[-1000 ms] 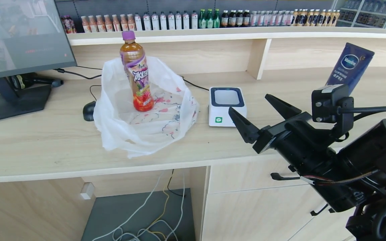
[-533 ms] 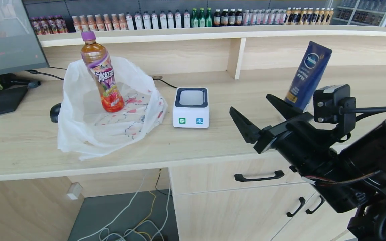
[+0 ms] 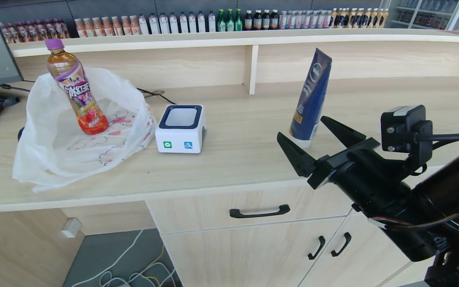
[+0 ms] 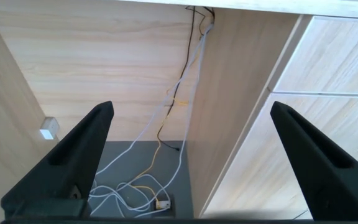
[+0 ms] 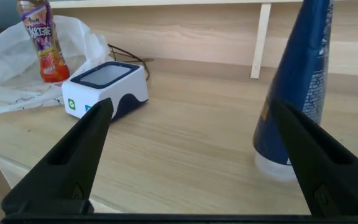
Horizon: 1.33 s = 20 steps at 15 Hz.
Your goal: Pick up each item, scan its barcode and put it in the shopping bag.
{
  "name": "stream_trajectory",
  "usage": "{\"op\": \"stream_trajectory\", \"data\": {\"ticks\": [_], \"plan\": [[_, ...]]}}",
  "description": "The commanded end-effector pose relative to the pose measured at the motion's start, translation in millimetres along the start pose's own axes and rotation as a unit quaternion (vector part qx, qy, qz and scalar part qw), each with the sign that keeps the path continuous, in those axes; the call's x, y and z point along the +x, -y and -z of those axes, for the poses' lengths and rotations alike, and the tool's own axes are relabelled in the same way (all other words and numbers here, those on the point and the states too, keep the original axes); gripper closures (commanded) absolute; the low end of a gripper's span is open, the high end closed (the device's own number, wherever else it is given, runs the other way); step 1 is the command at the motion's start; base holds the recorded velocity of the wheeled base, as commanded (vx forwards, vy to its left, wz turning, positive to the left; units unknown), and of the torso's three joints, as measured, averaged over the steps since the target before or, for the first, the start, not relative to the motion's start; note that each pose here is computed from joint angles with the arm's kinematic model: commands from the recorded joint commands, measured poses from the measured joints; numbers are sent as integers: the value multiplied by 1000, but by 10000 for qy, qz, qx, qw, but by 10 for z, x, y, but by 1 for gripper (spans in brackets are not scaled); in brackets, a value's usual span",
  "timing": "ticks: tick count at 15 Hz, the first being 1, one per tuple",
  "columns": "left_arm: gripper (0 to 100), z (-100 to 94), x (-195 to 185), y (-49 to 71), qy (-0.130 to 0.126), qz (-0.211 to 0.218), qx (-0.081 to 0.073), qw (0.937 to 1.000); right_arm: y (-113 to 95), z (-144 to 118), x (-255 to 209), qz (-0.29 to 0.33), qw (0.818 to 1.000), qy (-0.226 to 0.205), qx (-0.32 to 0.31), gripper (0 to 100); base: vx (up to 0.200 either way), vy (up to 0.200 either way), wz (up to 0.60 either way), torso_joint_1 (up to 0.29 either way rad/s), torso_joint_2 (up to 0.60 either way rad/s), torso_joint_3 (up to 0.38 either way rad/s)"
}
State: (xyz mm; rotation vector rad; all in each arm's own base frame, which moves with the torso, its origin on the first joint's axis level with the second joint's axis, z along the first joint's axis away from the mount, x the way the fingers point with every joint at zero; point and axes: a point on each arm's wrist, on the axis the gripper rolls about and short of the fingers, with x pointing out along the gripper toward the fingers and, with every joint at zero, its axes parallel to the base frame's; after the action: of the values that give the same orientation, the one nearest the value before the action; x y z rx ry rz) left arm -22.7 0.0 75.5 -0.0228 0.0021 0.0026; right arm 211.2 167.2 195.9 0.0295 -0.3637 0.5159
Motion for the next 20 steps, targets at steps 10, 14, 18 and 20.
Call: {"op": "stream_trajectory", "data": {"ticks": [10, 14, 18, 20], "plan": [[0, 0, 0, 0, 3, -3, 37, 10000, 5, 15, -20, 254, 9996, -74, -5, 0, 0, -20, 0, 1, 1, 0], [0, 0, 0, 0, 3, -3, 37, 10000, -36, -34, 37, 367, 9992, -23, -139, 0, 0, 0, 0, 0, 0, 0], [0, -1, 1, 0, -5, -3, 37, 10000, -227, -131, 206, 798, 9963, -287, -126, 0, 0, 0, 0, 0, 0, 0], [0, 0, 0, 0, 3, -3, 37, 10000, -231, -140, 272, 923, 9951, -332, -101, 0, 0, 0, 0, 0, 0, 0]]}}
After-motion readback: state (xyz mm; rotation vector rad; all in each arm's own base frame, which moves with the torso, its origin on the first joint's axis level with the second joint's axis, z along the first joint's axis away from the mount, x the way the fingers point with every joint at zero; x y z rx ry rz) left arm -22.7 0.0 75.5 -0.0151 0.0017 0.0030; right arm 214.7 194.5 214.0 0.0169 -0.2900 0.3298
